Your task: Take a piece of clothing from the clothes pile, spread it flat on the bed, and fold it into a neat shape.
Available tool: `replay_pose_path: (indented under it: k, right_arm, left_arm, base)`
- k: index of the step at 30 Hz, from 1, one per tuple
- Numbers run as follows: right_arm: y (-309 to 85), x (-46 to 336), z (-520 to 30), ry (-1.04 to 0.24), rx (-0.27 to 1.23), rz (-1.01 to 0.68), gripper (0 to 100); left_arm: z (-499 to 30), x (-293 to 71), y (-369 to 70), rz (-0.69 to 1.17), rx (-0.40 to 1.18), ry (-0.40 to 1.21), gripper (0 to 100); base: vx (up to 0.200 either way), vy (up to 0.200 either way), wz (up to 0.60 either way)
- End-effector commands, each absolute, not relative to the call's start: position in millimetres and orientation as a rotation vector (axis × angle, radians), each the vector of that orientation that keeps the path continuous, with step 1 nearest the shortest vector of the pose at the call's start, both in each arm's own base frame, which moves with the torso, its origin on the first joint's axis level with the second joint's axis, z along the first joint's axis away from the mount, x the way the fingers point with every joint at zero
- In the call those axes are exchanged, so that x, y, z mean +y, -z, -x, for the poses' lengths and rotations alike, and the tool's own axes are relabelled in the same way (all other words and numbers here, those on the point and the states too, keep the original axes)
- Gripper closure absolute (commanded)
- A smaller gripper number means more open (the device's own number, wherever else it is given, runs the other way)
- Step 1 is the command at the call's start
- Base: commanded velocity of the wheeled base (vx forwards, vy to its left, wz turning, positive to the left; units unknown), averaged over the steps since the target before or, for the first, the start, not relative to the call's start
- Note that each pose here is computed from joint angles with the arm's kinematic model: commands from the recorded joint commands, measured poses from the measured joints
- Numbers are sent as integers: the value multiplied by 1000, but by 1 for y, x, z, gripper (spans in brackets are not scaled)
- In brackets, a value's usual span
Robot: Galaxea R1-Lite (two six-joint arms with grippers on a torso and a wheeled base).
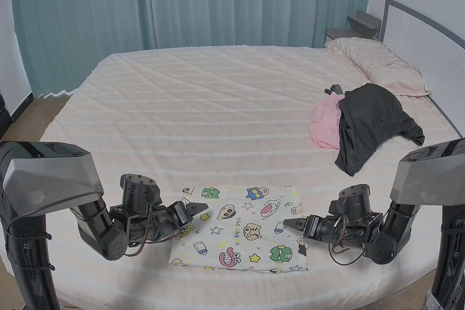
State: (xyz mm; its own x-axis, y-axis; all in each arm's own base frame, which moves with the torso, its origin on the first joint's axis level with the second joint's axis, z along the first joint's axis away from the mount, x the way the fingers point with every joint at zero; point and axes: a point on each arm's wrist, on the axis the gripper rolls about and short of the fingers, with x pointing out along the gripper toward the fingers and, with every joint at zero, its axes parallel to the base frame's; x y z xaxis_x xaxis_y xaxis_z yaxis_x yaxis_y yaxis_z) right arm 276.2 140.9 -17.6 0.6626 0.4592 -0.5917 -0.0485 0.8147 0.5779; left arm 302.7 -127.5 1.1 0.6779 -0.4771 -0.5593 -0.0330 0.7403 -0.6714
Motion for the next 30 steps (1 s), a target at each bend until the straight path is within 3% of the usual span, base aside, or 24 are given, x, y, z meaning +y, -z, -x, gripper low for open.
replay_pose_path:
  k: [1, 18, 19, 30]
  right_arm:
    - [26, 156, -274, -348, 828, -532, 0]
    - [36, 175, -283, -397, 825, -500, 0]
    - [38, 177, -286, -400, 822, -500, 100]
    - [39, 178, -288, -401, 811, -516, 100]
  left_arm:
    - [-314, -147, 9, 679, 837, 298, 0]
    - [-304, -156, 12, 648, 871, 319, 0]
    - [-303, -155, 12, 648, 873, 320, 100]
    - [-298, -152, 12, 660, 847, 329, 100]
  base:
    - [0, 0, 0]
    - [0, 0, 0]
    - [0, 0, 0]
    - [0, 0, 0]
